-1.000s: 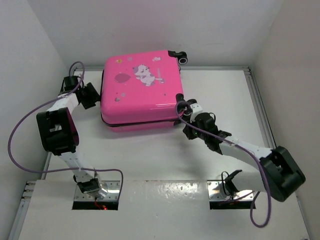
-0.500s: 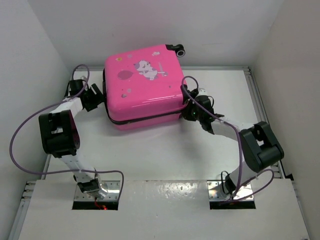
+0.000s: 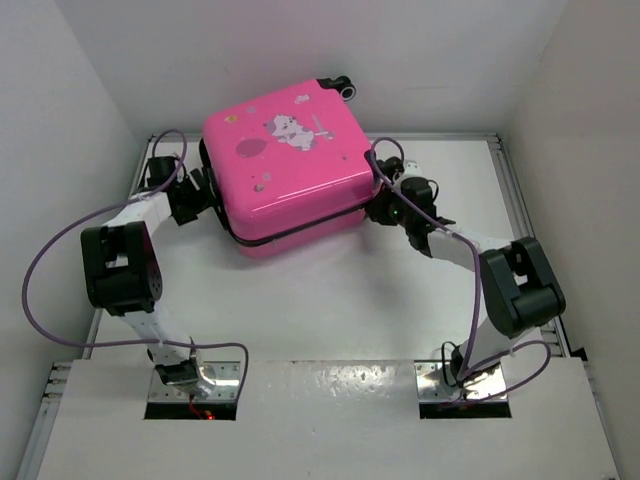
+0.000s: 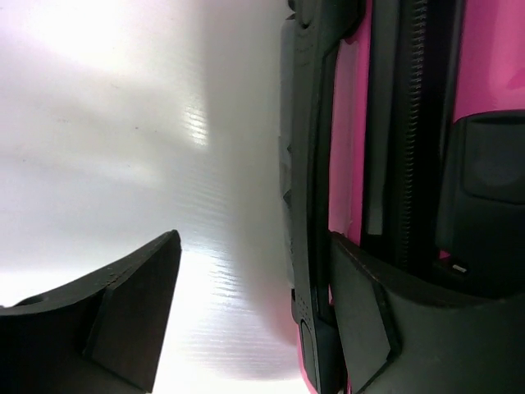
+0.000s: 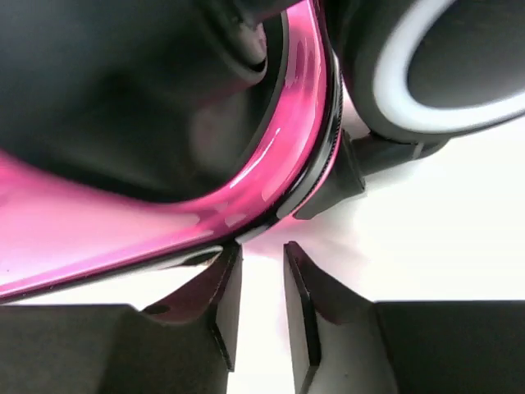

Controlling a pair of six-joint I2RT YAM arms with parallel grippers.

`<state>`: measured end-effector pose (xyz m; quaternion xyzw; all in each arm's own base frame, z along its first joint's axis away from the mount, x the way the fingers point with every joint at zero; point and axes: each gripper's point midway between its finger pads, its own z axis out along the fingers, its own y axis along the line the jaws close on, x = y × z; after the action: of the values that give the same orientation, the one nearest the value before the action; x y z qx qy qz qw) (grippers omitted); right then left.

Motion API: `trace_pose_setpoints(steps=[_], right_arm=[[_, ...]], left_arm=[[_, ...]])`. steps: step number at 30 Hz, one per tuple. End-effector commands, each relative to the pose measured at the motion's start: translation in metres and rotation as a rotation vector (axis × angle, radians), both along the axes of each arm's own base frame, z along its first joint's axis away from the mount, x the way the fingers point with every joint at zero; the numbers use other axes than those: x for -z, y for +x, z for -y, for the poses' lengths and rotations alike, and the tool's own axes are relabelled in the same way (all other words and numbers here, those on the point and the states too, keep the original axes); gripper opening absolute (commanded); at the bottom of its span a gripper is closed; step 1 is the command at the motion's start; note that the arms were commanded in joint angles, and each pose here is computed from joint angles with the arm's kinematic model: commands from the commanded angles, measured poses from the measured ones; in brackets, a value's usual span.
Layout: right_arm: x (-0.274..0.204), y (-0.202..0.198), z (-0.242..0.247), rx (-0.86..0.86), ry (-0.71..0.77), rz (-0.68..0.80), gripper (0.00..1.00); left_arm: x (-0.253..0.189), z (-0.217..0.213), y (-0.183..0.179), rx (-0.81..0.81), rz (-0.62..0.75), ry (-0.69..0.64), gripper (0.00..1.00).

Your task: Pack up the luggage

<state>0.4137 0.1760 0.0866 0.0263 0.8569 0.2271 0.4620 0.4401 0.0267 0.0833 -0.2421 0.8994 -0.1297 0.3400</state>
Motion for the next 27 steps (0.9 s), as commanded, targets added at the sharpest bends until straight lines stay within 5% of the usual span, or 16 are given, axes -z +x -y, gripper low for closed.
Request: trace_pose_setpoints(steps=[1,7,13,15,19,27], right_arm=[[-0.058,0.021,0.0,-0.067,0.026,0.208,0.32],[-0.06,-0.016,-0.011,-0.279,-0.014,0.256,0.38],[-0.04,-0.031,-0.016,-0.32,0.038,0.187,0.11],[-0.035,-0.037,-0.023,-0.368,0.06,0.189,0.09],[-0.015,-0.035,-0.018,-0.316,0.073,0.154,0.3],[-0.007,-0.028,-0.021,-0.265,0.037,0.192,0.36]], left_arm=[[-0.022,0.012,0.025,0.006,0.066,-0.002,0.75],[-0.011,0.006,0.043,-0.021,0.043,0.004,0.67],[0.029,0.014,0.028,-0.037,-0.057,-0.033,0.48],[0.039,0.017,0.021,-0.039,-0.086,-0.051,0.44],[0.049,0.024,0.014,-0.015,-0.112,-0.084,0.41],[0.051,0.025,0.006,0.008,-0.139,-0.1,0.38]])
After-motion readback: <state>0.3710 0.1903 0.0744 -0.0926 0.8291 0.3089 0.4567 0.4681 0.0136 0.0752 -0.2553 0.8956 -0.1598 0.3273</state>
